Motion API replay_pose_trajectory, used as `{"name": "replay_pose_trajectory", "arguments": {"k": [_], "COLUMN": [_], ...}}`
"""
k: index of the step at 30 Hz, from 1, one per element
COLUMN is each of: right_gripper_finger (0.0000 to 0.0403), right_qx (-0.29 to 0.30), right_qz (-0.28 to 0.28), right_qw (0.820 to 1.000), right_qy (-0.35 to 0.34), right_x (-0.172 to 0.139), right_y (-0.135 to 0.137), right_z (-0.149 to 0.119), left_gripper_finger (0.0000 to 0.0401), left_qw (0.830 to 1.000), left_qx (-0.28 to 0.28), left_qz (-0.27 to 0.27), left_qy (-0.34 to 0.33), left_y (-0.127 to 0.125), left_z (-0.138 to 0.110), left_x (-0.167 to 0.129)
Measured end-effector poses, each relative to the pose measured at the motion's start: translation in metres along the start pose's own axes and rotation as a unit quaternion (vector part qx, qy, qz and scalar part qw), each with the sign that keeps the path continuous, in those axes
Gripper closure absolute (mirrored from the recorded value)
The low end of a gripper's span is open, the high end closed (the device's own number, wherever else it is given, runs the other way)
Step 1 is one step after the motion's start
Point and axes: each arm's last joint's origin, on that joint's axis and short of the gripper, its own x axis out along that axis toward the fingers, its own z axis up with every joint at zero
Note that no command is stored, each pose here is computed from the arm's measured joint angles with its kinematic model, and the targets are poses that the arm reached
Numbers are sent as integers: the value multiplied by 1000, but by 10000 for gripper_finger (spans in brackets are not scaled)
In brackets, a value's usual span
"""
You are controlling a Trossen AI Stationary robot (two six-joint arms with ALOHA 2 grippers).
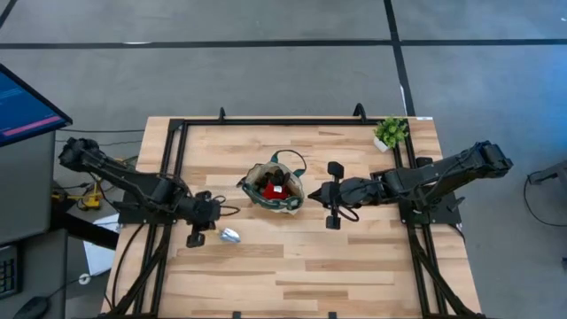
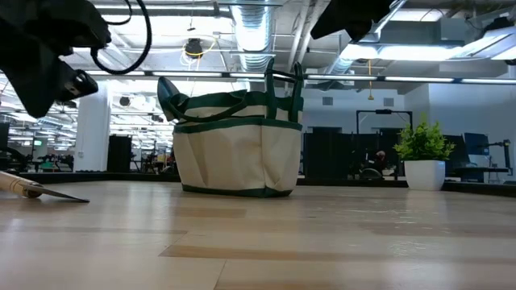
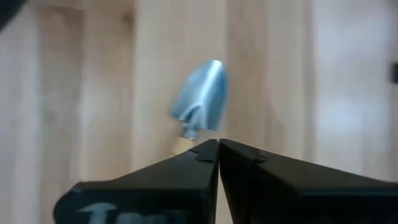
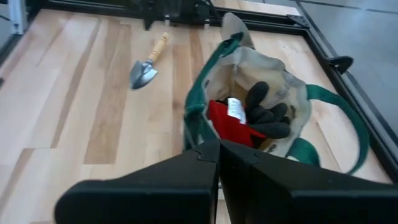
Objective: Pick & Place Garden tools in Gardening bag
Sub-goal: Put the brown trowel into the brown gardening bag
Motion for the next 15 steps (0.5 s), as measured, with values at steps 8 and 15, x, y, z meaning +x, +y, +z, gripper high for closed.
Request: {"name": "replay_pose_trajectory", "arguments": {"k": [8,15], "right_gripper_finger": [403,403], "right_qx": [-9,-23], "right_qz": [15,33], "right_qw": [1000,999], "right_qy": [-3,-1], "right_x": [-3,-8], "right_y": [9,20], "right_z": [0,-2], "left_gripper_finger": [400,400], "left_qw": [986,967], "left_qx": [-106,-136], "left_qz": [122,184], "left_qy": [41,111], "left_y": [-3,-6], "left_z": [-16,-21], "left_x": [9,36]}}
